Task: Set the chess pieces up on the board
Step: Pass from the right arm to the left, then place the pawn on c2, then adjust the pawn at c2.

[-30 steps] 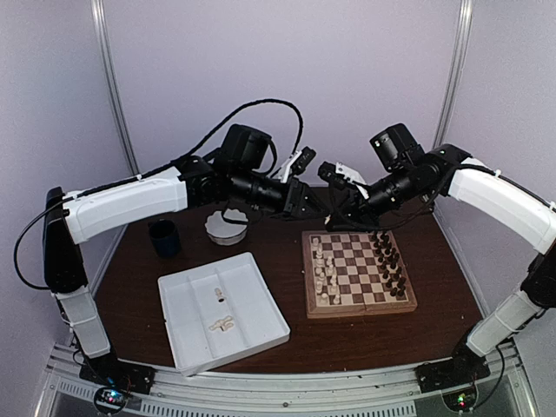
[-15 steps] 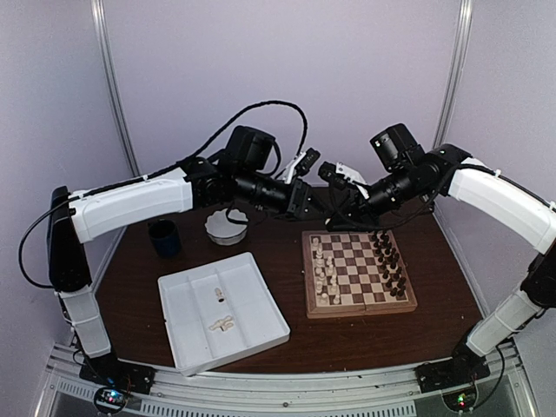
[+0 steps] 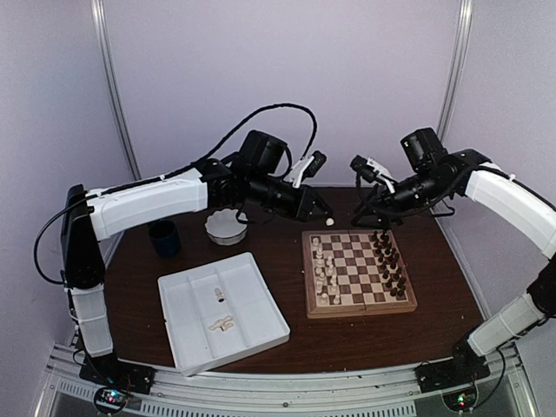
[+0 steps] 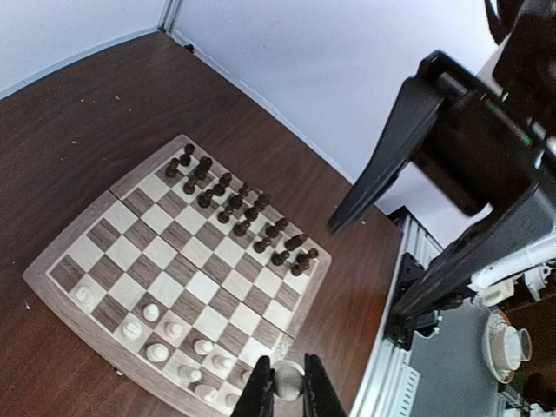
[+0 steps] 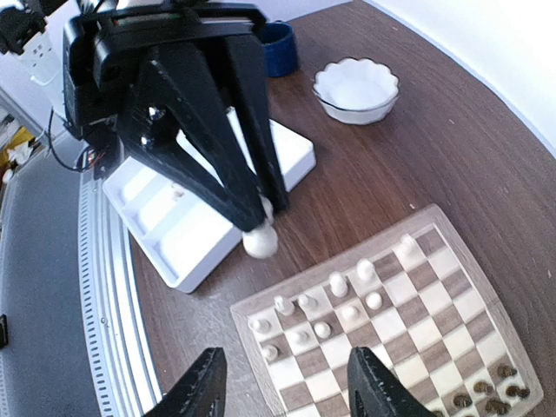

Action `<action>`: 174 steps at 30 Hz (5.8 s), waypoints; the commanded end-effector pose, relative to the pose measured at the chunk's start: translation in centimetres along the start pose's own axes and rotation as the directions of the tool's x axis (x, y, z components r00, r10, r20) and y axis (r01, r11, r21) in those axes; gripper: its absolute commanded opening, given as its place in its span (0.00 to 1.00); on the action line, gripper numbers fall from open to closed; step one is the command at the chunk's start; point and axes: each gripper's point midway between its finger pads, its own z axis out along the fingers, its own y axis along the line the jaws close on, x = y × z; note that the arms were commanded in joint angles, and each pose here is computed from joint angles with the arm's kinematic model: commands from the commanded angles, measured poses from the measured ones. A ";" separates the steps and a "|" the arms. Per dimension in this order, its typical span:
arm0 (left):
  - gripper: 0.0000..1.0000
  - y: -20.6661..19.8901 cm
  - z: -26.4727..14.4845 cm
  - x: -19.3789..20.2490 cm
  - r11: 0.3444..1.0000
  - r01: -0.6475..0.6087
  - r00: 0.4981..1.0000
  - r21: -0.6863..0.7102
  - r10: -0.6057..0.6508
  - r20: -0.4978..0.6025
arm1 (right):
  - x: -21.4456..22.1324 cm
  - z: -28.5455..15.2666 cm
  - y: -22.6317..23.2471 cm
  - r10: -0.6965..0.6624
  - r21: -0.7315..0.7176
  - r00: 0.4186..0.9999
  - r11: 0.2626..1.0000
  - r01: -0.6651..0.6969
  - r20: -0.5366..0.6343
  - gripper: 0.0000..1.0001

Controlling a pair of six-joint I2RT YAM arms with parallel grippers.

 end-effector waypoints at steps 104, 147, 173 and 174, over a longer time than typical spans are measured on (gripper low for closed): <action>0.43 19.1 -15.9 2.5 0.784 -0.038 0.999 -0.619 0.021 -0.035 | 8.5 9.6 -14.6 0.151 0.151 0.928 0.983 -0.105 -0.341 0.48; 0.36 20.9 -17.7 5.7 0.830 0.114 0.993 -0.546 -0.107 0.043 | 11.8 14.8 -13.8 0.152 0.153 0.840 0.985 -0.083 -0.521 0.18; 0.36 20.8 -17.5 5.8 0.838 0.116 0.993 -0.534 -0.112 0.040 | 11.2 15.3 -13.6 0.125 0.167 0.837 0.985 -0.041 -0.532 0.12; 0.36 20.7 -17.5 5.7 0.838 0.116 0.993 -0.533 -0.112 0.040 | 11.2 15.3 -13.6 0.125 0.167 0.838 0.985 -0.041 -0.531 0.12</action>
